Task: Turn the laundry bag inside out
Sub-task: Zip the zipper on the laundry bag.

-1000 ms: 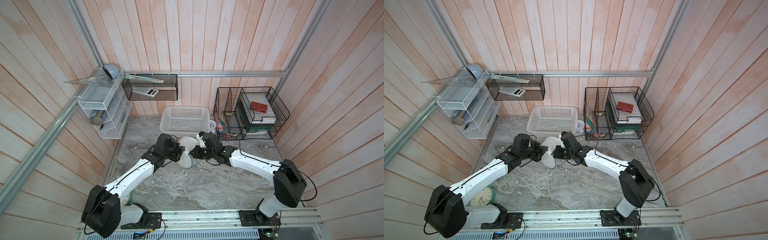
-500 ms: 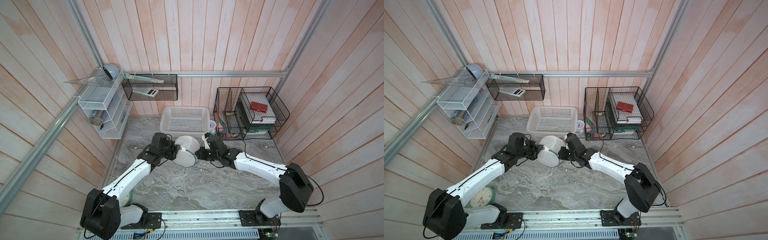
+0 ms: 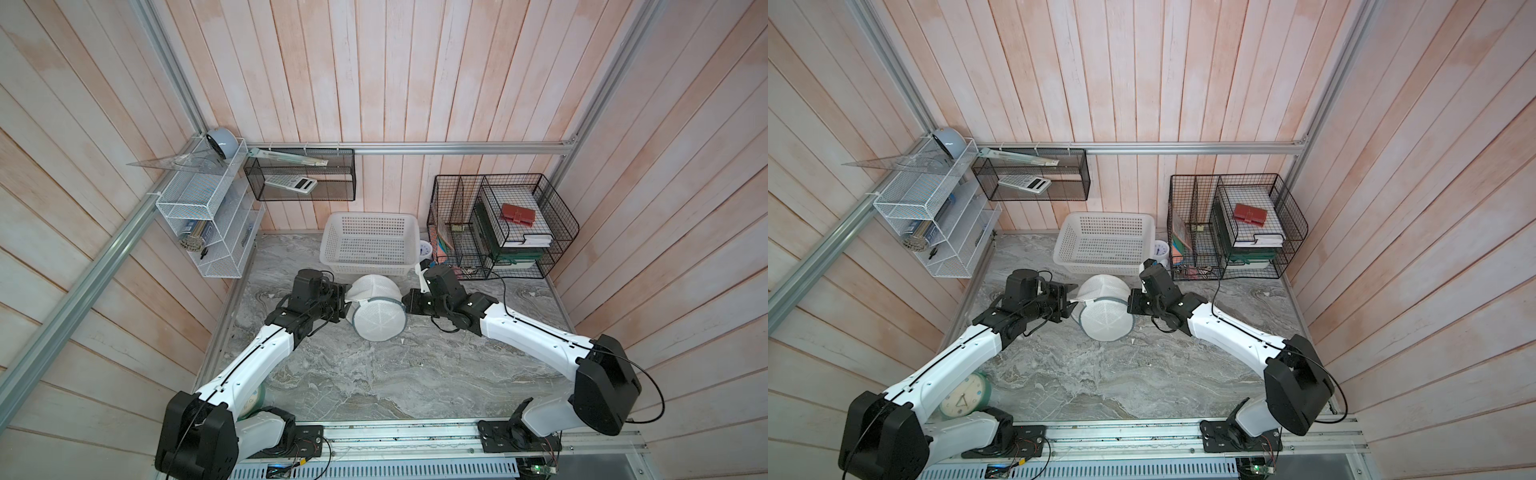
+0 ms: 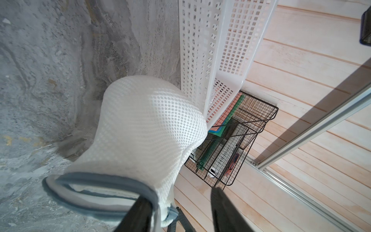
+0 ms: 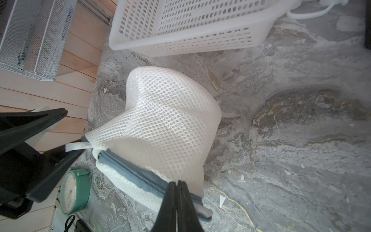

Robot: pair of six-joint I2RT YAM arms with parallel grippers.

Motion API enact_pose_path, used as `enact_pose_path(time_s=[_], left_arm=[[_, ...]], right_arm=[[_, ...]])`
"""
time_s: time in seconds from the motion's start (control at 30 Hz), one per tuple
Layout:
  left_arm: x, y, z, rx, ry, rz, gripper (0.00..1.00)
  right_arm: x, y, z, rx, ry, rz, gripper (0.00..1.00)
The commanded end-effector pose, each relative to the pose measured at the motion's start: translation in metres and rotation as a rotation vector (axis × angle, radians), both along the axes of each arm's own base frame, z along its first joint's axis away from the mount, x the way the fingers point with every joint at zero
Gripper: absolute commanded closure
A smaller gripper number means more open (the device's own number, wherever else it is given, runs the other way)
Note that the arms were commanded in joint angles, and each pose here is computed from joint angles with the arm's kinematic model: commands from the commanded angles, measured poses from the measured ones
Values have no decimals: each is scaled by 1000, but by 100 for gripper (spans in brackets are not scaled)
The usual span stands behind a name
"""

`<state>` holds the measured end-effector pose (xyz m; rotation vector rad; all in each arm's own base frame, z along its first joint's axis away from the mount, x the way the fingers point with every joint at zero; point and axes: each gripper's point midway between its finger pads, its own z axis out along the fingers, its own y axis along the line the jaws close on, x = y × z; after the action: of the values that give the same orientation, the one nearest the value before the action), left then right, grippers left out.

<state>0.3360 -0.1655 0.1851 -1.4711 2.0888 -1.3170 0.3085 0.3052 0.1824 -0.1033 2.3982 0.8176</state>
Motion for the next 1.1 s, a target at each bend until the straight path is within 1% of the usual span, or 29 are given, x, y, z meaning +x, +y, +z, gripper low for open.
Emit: enact_pose_path(time_s=[0.0, 0.03, 0.07, 0.17, 0.27, 0.33, 0.37, 0.43, 0.5, 0.6, 0.73, 0.87, 1.07], left_arm=[[-2, -8, 17, 41, -31, -89, 41], [-6, -9, 17, 57, -14, -105, 36], [-10, -11, 17, 61, -2, -118, 35], [-24, -18, 15, 58, 51, -168, 35], [-40, -11, 17, 107, 94, -192, 35], [-47, -6, 23, 149, 97, -192, 35], [-48, -9, 25, 134, 98, -195, 35], [-48, -26, 24, 45, 105, -207, 35], [-47, -42, 24, -14, 110, -226, 35], [-48, -57, 23, -39, 125, -252, 35], [-52, -68, 19, -77, 143, -254, 36], [-57, -72, 10, -82, 179, -251, 37], [-66, -69, -2, -104, 222, -189, 39]], right_arm=[[7, 4, 12, -84, -72, 43, 100], [8, 6, 15, -98, -86, 55, 100], [8, 10, 16, -107, -98, 69, 100], [7, 17, 20, -119, -127, 94, 100], [6, 24, 24, -148, -167, 115, 100], [4, 29, 24, -155, -181, 129, 100], [3, 30, 23, -156, -186, 136, 100], [0, 36, 23, -167, -208, 157, 100], [-4, 41, 23, -181, -234, 176, 100], [-7, 48, 22, -205, -262, 194, 100], [-11, 56, 20, -199, -270, 210, 100], [-12, 59, 22, -187, -278, 207, 100], [-10, 64, 30, -149, -297, 195, 100]])
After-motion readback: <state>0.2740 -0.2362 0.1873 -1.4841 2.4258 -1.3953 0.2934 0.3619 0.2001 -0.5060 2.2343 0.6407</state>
